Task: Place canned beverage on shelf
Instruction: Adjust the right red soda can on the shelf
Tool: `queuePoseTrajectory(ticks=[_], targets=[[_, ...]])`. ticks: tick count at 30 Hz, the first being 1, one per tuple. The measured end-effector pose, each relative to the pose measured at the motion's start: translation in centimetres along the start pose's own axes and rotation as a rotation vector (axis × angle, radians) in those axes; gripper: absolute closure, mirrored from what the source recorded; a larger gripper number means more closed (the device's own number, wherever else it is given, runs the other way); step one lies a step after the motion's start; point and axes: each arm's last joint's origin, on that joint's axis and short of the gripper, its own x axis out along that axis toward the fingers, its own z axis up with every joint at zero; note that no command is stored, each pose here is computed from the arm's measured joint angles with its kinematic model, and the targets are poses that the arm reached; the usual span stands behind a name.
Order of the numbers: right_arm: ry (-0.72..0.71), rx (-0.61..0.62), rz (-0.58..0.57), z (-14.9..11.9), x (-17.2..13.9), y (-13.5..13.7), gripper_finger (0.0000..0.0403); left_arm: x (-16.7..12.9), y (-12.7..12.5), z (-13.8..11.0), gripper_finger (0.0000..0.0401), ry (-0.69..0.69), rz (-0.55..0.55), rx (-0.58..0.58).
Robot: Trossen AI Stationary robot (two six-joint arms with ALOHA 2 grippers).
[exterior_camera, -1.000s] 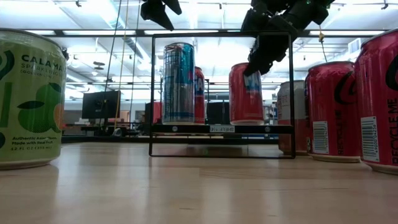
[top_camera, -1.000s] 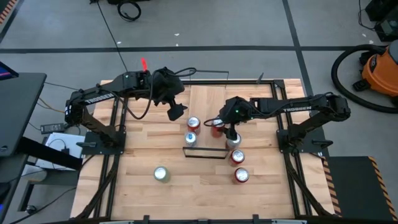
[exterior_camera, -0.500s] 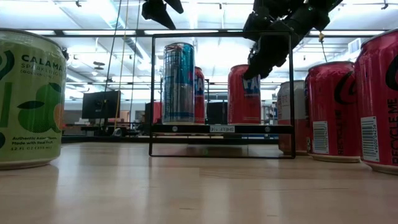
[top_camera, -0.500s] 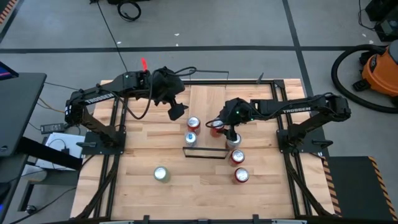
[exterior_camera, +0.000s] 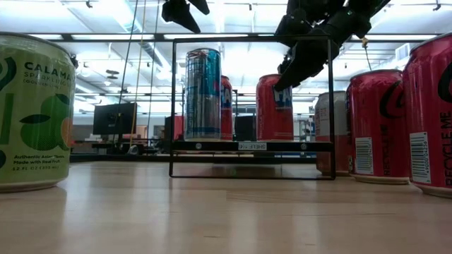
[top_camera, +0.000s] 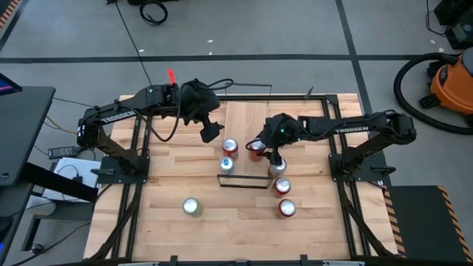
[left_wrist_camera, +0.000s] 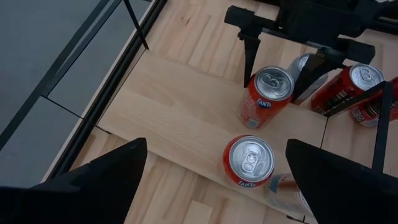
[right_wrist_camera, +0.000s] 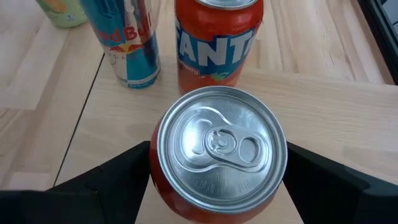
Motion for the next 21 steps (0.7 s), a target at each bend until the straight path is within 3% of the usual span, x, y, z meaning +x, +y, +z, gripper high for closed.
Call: queuePoseTrajectory(ticks=[12, 21], targets=[[-0.009, -0.053, 0.040, 0.00, -0.02, -0.01, 0.0055, 0.00, -0.01, 0.04, 0.0005, -0.004, -0.001, -0.003], [-0.014, -0.051, 0.040, 0.08, -0.05, 0.00, 0.0021, -0.01, -0.01, 0.04, 0.0005, -0.004, -0.001, -0.010]])
